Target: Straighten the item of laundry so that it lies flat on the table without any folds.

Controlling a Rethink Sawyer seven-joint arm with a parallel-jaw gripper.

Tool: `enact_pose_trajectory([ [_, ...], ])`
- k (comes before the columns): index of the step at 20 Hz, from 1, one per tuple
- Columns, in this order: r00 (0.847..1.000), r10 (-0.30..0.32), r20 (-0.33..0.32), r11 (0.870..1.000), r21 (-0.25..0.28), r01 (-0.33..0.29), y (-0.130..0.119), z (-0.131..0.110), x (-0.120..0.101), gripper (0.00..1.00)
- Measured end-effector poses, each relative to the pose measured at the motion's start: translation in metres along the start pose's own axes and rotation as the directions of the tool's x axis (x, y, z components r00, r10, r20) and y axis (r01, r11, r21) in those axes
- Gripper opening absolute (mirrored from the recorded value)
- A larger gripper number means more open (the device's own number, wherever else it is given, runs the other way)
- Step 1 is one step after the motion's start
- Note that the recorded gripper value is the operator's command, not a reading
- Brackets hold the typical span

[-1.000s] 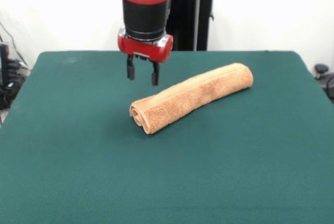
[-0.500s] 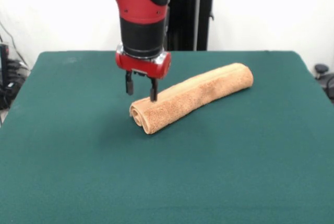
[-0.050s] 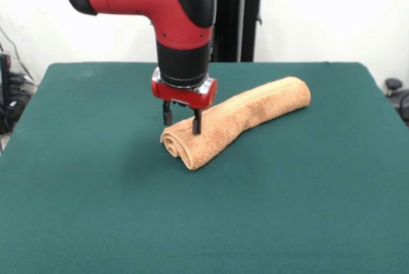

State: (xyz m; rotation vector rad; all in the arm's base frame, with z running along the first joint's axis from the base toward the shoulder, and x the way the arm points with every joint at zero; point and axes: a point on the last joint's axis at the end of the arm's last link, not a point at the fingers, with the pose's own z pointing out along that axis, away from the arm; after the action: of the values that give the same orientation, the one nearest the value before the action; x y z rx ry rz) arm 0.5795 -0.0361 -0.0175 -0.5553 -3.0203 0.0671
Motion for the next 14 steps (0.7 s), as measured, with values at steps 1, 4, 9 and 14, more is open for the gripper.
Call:
enact_pose_trajectory([
  [1, 1.000, 0.000, -0.001, 1.000, 0.000, 0.000, 0.000, 0.001, 0.000, 1.00],
  [4, 1.000, -0.002, -0.002, 1.000, 0.001, 0.002, 0.002, 0.004, -0.001, 1.00],
  [9, 1.000, -0.006, 0.000, 1.000, 0.006, 0.006, 0.004, 0.006, -0.002, 1.00],
  [14, 1.000, -0.020, 0.009, 1.000, 0.015, 0.020, 0.012, 0.008, -0.004, 1.00],
])
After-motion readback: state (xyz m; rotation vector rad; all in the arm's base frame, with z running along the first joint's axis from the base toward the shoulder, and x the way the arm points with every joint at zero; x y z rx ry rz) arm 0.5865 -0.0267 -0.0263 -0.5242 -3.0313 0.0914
